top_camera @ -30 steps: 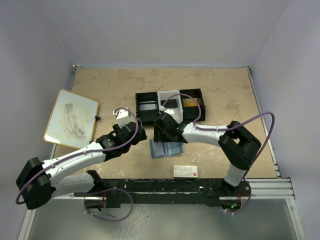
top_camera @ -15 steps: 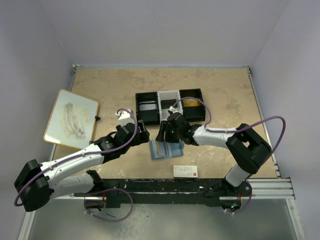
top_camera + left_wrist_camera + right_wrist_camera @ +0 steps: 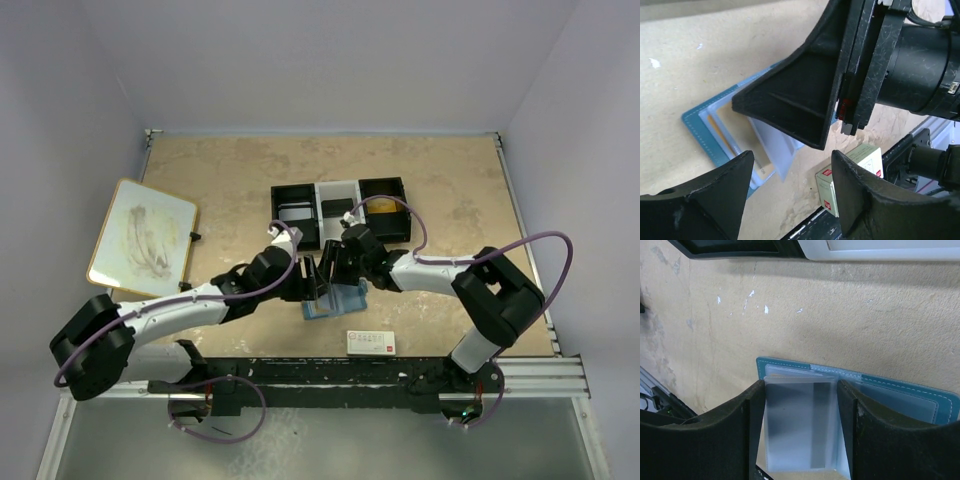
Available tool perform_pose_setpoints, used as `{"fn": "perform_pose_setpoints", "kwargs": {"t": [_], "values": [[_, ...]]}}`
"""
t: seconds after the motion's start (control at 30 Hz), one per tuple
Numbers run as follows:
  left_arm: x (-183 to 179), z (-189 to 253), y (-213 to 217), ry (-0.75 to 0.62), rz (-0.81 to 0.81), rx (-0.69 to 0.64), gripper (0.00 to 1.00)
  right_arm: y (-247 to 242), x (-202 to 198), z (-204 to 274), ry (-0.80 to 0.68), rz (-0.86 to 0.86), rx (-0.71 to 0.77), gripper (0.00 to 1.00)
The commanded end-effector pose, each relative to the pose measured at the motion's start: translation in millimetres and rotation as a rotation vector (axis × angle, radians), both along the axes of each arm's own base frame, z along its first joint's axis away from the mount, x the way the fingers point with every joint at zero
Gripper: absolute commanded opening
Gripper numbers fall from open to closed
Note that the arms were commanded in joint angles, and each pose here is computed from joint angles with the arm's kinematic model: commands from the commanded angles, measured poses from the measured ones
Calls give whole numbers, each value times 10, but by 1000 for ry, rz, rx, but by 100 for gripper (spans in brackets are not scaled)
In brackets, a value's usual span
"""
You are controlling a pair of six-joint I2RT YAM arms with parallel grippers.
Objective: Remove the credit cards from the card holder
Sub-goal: Remove the credit card from the card holder.
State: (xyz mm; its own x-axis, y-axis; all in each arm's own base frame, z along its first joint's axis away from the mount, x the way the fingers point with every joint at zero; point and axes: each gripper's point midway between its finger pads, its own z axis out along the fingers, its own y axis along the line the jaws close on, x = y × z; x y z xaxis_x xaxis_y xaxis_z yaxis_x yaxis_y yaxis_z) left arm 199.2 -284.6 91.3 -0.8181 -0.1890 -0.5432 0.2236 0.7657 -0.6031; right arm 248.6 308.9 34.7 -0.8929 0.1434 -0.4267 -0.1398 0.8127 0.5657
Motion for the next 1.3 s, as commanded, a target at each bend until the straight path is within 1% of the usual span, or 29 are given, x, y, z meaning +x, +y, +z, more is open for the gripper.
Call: {"fn": "perform_pose_setpoints", "kwargs": {"t": [0.0,0.23,0.33,0.4,0.47,0.63,0.7,0.87,0.97,1.07,1.17,1.27], "values": [[-19,121,-245,-18,-97,-82,60,-25,-36,-6,14,1,8,59],[-35,7,-261,10,-105,-65,51,-31,-42,-9,16,-2,12,59],[-23,-18,-286,16,-97,-81,48,-31,-43,-6,15,-2,14,59],[-17,-51,-324,24,-100,-92,39,-28,-44,-7,13,0,16,59],[1,-75,-358,29,-101,-95,34,-22,-47,-9,15,2,19,59],[65,-89,-366,19,-74,-94,27,-14,-43,6,12,4,26,59],[99,-97,-344,15,-55,-80,26,-15,-44,16,10,3,30,59],[145,-144,-275,21,-15,-36,26,-24,-42,26,8,-1,35,59],[138,-161,-204,26,21,-32,30,-33,-44,22,10,-3,36,59],[124,-197,-140,40,43,-13,35,-45,-44,19,11,-13,40,57],[79,-224,-101,60,45,-4,37,-55,-27,56,0,-28,61,55],[75,-210,-90,55,61,-32,39,-52,-31,45,5,-27,64,55]]}}
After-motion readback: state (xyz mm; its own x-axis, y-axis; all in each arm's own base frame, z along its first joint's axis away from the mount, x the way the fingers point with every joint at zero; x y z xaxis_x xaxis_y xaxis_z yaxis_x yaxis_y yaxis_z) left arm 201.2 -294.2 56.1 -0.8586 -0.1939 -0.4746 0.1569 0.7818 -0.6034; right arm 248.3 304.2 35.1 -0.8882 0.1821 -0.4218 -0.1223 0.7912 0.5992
